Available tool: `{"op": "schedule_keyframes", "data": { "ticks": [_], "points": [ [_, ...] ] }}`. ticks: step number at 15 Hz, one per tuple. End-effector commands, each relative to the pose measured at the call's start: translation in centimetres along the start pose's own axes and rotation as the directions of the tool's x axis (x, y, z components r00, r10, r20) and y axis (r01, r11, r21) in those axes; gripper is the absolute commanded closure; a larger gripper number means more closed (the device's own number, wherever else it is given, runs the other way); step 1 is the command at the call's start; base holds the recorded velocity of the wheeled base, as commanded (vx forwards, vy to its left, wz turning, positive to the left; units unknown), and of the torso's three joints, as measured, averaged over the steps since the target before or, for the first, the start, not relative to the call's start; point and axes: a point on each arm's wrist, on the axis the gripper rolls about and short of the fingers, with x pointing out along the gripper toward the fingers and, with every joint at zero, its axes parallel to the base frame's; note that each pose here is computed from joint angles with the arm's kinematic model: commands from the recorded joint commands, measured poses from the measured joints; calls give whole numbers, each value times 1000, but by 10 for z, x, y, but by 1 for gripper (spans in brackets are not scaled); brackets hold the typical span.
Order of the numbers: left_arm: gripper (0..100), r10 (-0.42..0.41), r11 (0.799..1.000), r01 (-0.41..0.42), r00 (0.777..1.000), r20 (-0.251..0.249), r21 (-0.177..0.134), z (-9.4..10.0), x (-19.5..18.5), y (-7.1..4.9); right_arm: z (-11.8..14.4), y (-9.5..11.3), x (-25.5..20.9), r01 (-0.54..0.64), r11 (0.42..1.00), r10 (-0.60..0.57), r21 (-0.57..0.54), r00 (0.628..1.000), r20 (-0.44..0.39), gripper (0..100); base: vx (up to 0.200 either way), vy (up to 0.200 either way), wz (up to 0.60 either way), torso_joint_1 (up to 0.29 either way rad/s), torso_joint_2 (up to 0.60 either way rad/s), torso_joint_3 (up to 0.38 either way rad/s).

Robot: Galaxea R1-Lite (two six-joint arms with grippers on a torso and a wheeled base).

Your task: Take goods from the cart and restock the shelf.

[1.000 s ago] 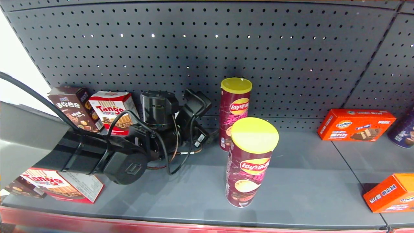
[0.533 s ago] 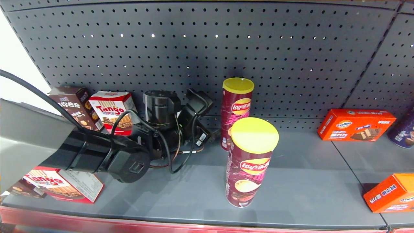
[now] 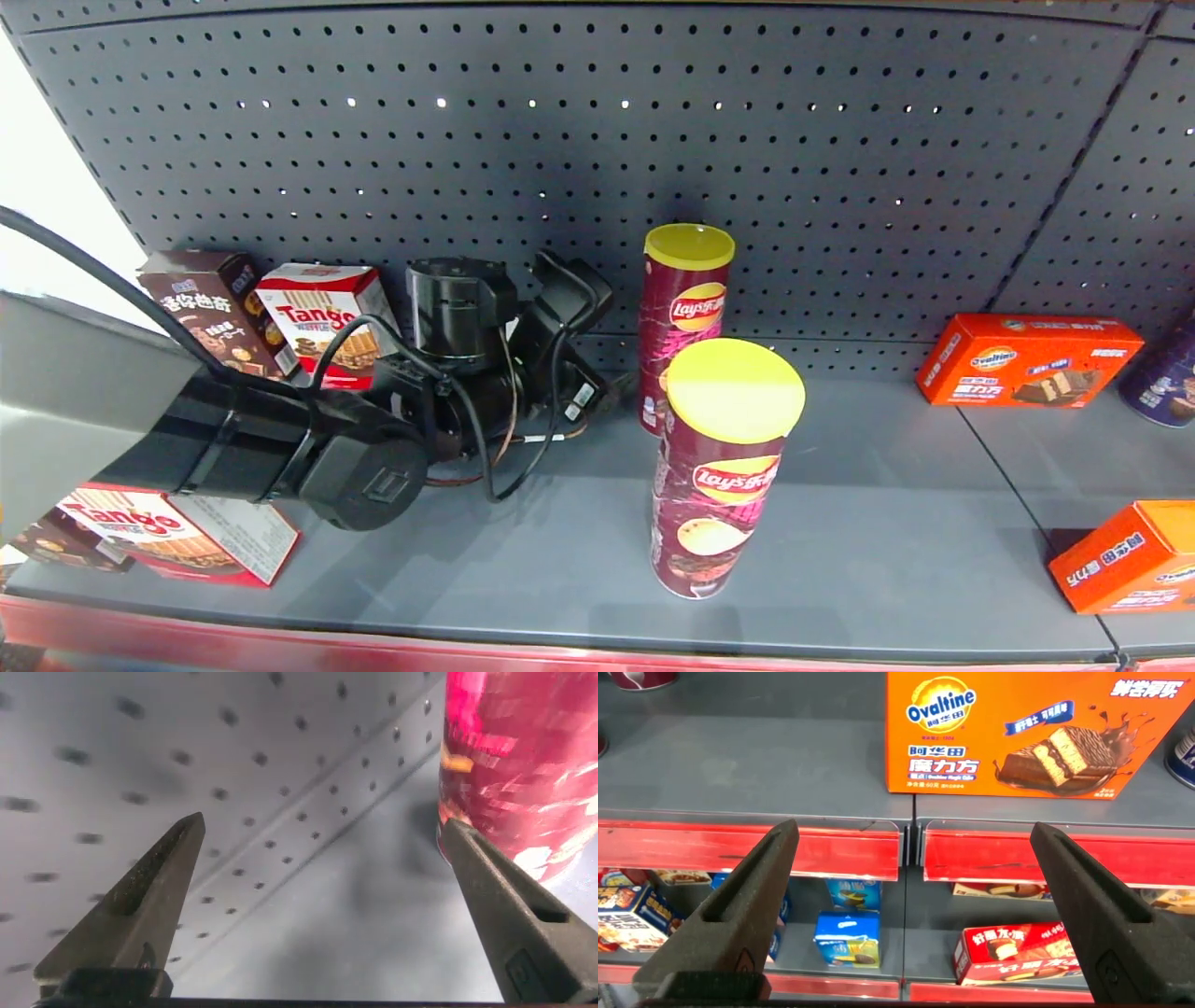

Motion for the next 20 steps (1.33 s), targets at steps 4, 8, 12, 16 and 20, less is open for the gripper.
{"op": "schedule_keyframes", "data": {
  "ticks": [4,8,12,16,20],
  "points": [
    [0,12,999,-9,996,83,-34,31,-73,5,0,0,0,-1,1000,1,-1,1000,-1,0,0,0,0,0,0,0],
    [0,23,995,-3,982,190,-103,47,-141,8,0,0,0,-1,1000,1,-1,1000,-1,0,0,0,0,0,0,0],
    [0,-10,990,45,969,247,-136,32,-197,-10,0,0,0,-1,1000,1,1,1000,-1,0,0,0,0,0,0,0],
    [0,-92,984,133,948,305,-117,-3,-270,-27,0,0,0,-1,1000,1,-1,1000,-1,0,0,0,0,0,0,0],
    [0,-70,987,104,962,263,-120,-60,-316,-33,0,0,0,-1,1000,1,-1,1000,-1,0,0,0,0,0,0,0]
  ]
}}
